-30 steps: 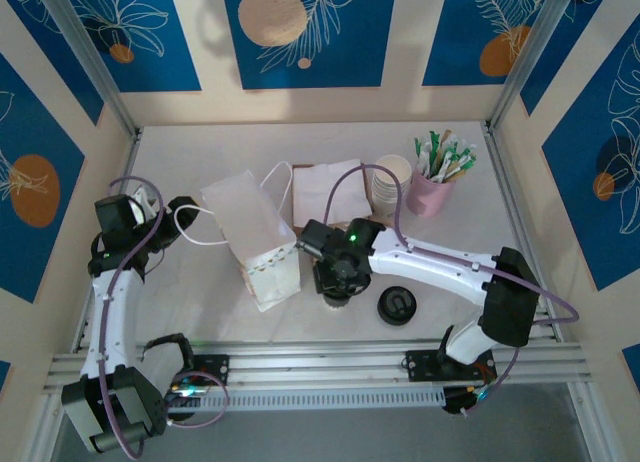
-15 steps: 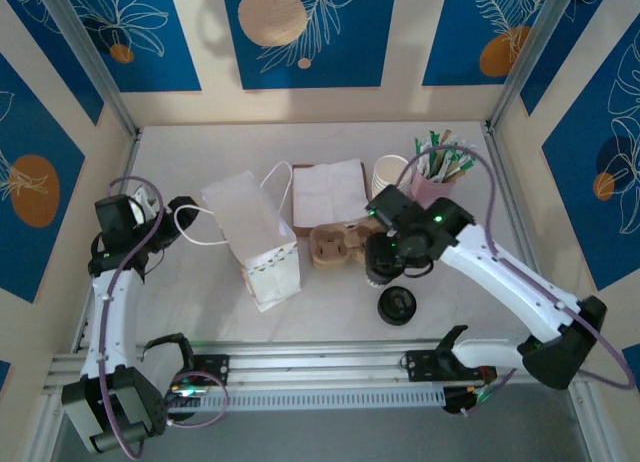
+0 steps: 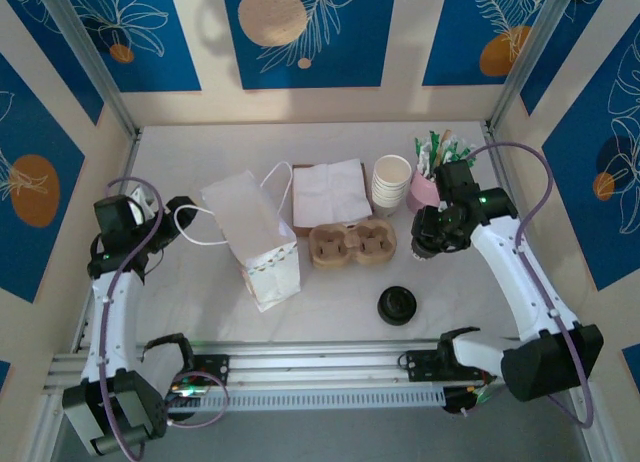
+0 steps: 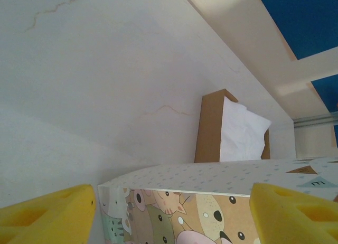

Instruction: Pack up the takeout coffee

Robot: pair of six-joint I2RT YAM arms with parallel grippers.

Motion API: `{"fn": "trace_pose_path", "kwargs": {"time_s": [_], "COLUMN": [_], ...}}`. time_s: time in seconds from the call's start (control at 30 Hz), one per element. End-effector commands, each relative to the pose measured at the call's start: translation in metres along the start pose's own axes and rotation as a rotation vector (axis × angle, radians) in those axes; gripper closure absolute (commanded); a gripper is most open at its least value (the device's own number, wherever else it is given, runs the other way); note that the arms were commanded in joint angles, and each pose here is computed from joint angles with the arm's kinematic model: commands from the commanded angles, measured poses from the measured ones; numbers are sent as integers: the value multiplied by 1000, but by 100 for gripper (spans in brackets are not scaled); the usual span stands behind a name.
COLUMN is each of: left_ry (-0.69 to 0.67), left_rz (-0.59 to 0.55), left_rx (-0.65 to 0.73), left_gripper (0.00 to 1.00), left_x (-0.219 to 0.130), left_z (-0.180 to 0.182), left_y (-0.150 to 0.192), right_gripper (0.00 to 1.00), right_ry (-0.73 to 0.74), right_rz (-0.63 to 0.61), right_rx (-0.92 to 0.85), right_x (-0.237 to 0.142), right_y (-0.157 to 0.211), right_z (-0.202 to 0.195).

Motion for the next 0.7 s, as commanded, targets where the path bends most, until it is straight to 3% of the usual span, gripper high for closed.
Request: {"fn": "trace_pose_path", "kwargs": {"time_s": [0.0, 0.27, 0.67], "left_ry": [-16, -28, -32], "left_rz": [-4, -5, -5], "left_rx": [25, 24, 22], "left_gripper": [23, 23, 23], "left_x": [-2, -2, -2], "left_z": [1, 3, 4], "left_y": [2, 2, 1], "right_gripper": [35, 34, 14], "right_ry": [-45, -29, 21], "right_rz": [14, 70, 33], "right_rx": [34, 79, 35], "right_x": [23, 51, 35], "right_y": [-8, -1, -8], "right_z": [1, -8, -5]}}
Point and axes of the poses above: each hand's point on the last joint's axis, 136 mm out from that joint toward the fingers, its own x axis out along the fingers, its own z axis along the line the jaws close on, y = z × x, the point moved 4 cm from there along -x, back along the fingers, and after that the axes turned 11 degrees about -x, right-handed, at the moved point
